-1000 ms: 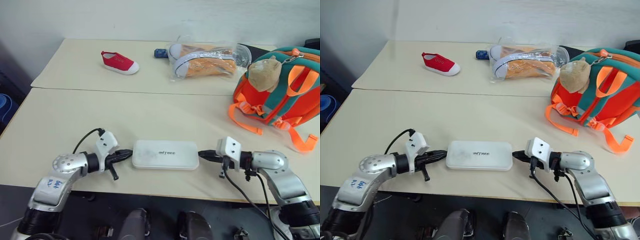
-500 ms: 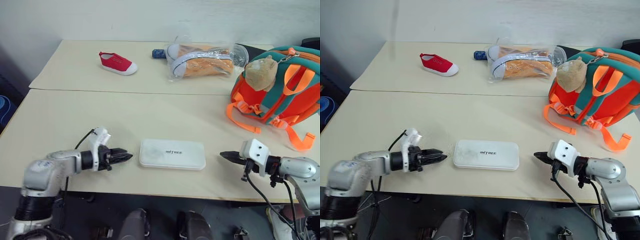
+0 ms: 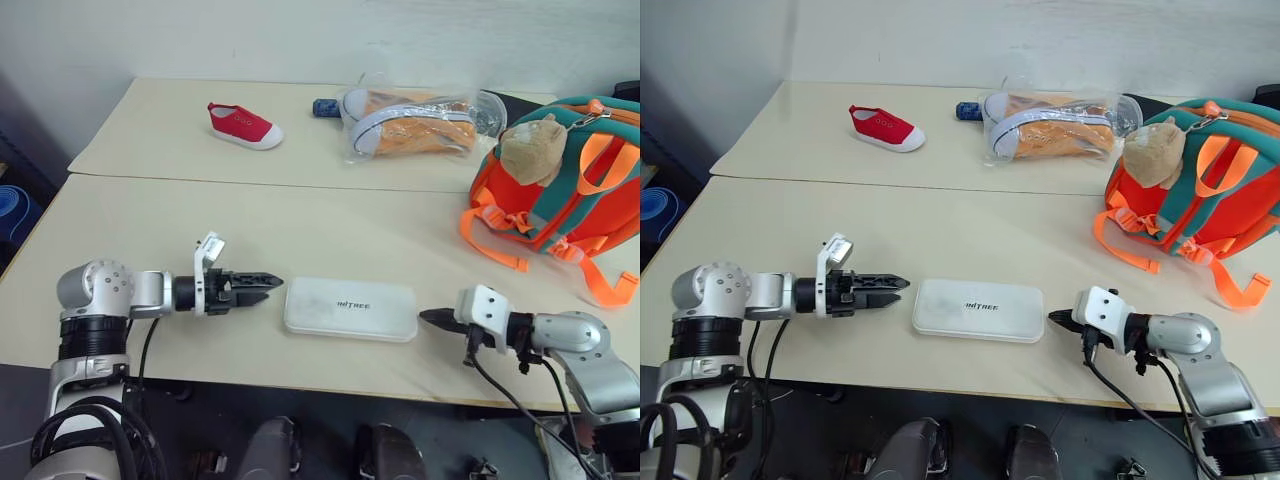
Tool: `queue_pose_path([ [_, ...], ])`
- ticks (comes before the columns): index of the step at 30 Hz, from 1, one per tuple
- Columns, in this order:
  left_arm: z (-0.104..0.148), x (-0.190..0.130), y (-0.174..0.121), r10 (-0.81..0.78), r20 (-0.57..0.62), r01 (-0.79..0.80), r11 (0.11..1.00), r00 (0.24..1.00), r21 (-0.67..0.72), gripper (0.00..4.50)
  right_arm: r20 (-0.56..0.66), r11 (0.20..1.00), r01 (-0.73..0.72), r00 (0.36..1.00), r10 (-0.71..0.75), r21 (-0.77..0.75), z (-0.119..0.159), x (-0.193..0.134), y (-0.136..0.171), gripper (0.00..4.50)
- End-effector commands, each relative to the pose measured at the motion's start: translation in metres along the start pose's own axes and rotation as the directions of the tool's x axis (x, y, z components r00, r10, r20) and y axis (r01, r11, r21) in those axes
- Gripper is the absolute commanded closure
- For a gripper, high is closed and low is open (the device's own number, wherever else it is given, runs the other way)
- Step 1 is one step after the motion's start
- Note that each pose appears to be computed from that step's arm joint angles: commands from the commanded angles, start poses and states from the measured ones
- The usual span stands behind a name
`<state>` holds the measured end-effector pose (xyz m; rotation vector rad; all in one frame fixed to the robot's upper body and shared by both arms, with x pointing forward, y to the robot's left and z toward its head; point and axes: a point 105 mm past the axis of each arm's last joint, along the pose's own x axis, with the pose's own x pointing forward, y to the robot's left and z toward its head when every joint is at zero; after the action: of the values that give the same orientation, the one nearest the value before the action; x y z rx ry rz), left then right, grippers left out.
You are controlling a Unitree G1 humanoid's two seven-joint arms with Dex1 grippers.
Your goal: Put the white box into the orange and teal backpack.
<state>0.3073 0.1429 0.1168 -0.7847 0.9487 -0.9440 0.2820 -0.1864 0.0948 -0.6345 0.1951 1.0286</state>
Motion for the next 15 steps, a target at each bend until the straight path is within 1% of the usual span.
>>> queue_pose_path([
  [1,-0.021,0.027,0.001,-0.04,-0.109,0.033,0.997,0.993,-0.064,0.03,0.03,0.999,-0.001,1.0,0.002,-0.033,0.007,0.007,-0.004,4.5],
  [6,-0.02,0.039,-0.012,-0.095,-0.133,0.086,0.993,0.986,-0.077,0.03,0.057,0.999,-0.018,0.998,0.02,-0.041,0.012,0.016,-0.002,4.5],
  [8,-0.023,0.043,-0.016,-0.102,-0.158,0.092,0.993,0.982,-0.068,0.03,0.074,0.999,-0.02,0.997,0.023,-0.041,0.015,0.02,-0.001,4.5],
  [11,-0.023,0.047,-0.018,-0.105,-0.163,0.095,0.993,0.981,-0.07,0.03,0.091,0.999,-0.023,0.996,0.026,-0.039,0.018,0.024,0.001,4.5],
  [14,-0.022,0.048,-0.023,-0.129,-0.16,0.12,0.99,0.979,-0.068,0.61,0.107,0.999,-0.025,0.994,0.028,-0.032,0.02,0.025,0.004,4.5],
  [15,-0.022,0.048,-0.024,-0.134,-0.16,0.125,0.99,0.978,-0.068,0.94,0.108,0.999,-0.025,0.994,0.028,-0.031,0.02,0.025,0.005,4.5],
])
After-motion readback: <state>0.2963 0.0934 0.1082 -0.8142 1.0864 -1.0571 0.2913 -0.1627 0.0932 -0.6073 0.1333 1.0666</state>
